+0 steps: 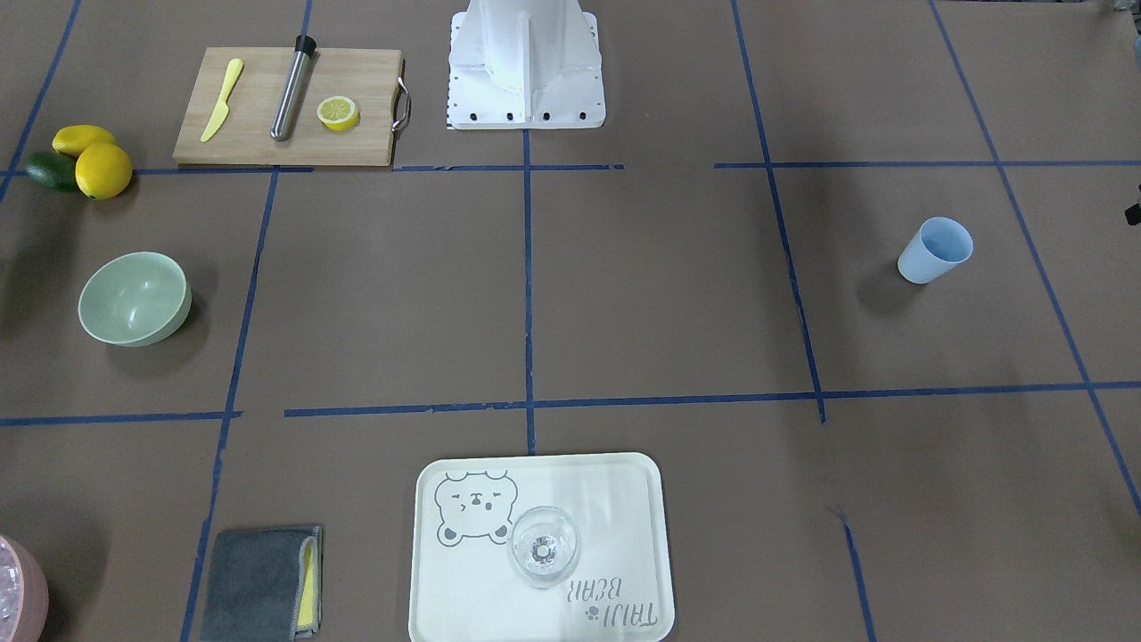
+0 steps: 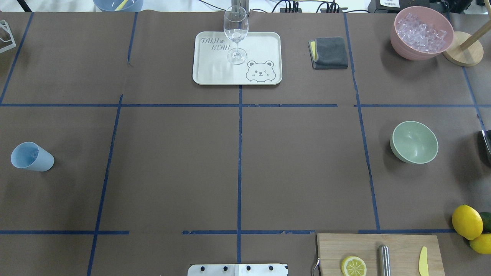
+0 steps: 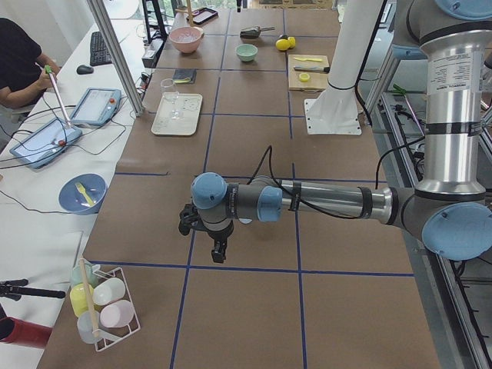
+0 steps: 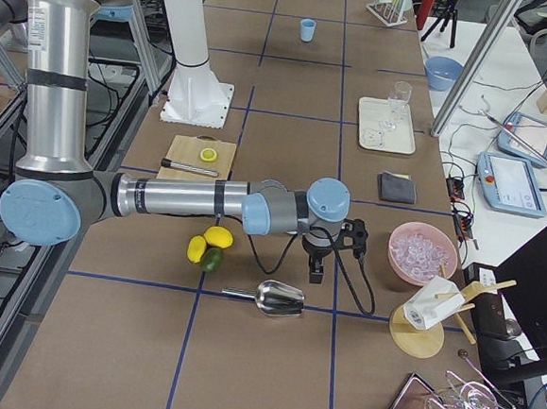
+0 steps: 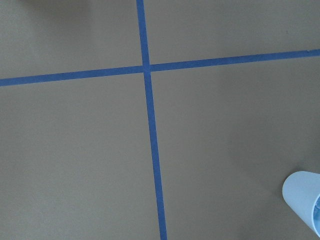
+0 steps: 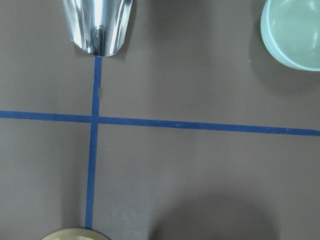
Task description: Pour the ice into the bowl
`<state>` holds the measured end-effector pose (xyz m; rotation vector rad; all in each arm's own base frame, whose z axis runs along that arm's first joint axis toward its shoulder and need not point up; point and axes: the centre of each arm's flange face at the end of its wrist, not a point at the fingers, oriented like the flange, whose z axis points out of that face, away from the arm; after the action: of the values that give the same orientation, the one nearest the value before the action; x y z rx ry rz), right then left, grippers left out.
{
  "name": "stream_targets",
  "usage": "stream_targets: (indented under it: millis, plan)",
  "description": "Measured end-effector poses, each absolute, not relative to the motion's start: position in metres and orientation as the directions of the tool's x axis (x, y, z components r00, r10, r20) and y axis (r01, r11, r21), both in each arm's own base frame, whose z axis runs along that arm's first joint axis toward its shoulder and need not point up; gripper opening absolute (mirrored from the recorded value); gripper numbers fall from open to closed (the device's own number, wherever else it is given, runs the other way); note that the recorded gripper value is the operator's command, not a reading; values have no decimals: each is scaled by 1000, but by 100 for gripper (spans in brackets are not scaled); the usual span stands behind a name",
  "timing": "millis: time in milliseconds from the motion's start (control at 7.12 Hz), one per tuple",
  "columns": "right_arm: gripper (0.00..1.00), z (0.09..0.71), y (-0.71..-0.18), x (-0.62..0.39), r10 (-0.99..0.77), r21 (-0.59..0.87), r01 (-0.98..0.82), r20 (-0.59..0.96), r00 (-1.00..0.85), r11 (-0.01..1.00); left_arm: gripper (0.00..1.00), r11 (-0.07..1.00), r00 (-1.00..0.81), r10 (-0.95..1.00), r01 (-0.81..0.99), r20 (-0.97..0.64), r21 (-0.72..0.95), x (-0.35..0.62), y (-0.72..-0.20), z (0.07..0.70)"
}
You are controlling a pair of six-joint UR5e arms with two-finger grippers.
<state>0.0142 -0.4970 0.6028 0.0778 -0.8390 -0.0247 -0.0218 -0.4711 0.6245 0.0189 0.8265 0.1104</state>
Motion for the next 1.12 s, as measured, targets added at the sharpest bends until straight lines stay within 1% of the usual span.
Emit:
stream_targets:
  millis: [421,842,1123]
  plan:
    - [100,603,-499,14,-49,77,-11,742,668,997,100,989,669,147,-95,-728,113,-22,-469,625]
    - [100,607,-494,14,-41,67,-13,743,668,998,100,988,666,157,-94,-729,126,-21,-469,624]
    - [100,608,-493,14,-40,65,-12,742,669,998,100,984,665,173,-93,-726,150,-21,-470,613]
